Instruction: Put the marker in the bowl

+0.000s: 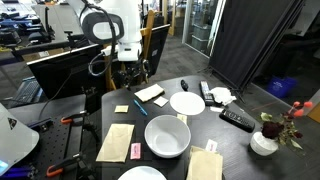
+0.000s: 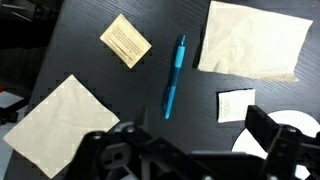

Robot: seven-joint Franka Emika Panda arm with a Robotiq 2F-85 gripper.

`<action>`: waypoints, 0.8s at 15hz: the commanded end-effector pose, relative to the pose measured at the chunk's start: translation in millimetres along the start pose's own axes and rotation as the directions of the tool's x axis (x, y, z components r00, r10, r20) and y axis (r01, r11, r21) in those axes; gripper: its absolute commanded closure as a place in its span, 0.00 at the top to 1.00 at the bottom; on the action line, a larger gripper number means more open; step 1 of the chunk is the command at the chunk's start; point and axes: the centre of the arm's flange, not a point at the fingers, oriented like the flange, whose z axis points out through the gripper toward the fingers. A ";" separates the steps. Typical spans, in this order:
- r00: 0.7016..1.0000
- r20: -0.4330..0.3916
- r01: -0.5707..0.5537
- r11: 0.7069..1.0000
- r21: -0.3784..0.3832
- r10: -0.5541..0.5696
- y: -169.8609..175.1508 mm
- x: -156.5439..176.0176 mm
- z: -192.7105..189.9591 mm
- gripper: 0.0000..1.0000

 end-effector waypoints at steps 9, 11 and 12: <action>1.000 0.018 -0.020 0.998 -0.066 0.021 -14.2 9.8 52.9 1.00; 1.000 0.019 -0.021 0.997 -0.075 0.022 -12.6 9.6 57.3 1.00; 1.000 0.019 -0.020 0.997 -0.074 0.021 -12.7 9.4 57.2 1.00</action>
